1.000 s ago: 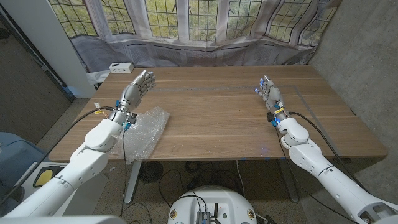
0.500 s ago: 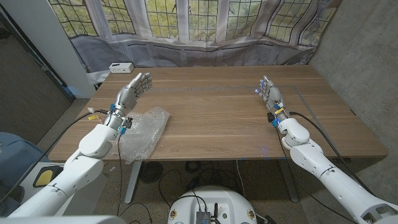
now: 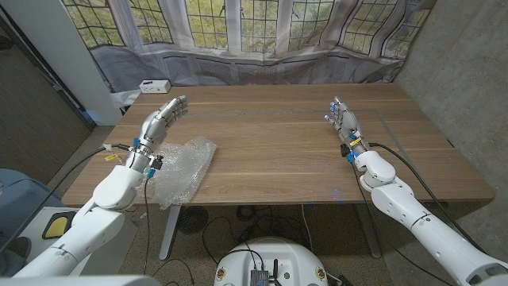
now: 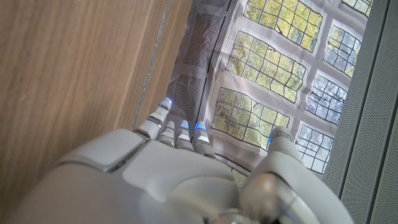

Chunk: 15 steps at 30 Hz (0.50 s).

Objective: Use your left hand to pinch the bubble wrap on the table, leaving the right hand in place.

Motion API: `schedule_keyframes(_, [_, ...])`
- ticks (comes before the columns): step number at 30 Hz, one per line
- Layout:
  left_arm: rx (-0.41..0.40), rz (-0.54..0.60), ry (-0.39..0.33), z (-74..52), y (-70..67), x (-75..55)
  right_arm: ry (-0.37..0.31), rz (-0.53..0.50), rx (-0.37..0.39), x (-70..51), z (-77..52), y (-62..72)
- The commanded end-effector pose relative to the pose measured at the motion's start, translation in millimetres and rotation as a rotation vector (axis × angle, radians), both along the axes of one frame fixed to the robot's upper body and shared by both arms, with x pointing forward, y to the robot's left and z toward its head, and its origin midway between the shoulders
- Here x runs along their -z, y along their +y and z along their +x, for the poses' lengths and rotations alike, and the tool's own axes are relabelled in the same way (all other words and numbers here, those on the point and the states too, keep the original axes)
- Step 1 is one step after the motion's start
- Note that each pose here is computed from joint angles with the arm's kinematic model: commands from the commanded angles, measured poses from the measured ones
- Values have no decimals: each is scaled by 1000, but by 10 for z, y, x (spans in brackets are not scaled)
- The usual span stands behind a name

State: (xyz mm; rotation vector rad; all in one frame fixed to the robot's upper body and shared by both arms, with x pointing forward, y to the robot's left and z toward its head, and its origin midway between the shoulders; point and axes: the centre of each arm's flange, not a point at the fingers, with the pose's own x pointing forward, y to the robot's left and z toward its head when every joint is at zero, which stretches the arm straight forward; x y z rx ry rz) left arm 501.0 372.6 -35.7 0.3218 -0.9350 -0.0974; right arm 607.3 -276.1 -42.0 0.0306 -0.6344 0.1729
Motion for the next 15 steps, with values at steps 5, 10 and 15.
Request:
schedule_keyframes(5, [-370, 177, -145, -325, 108, 59, 5, -19, 10, 1, -90, 67])
schedule_keyframes(10, [-512, 220, -184, -426, 91, 119, 5, -17, 10, 8, -99, 52])
schedule_keyframes(15, [-632, 255, -216, -539, 61, 147, 3, -12, 3, 3, -83, 38])
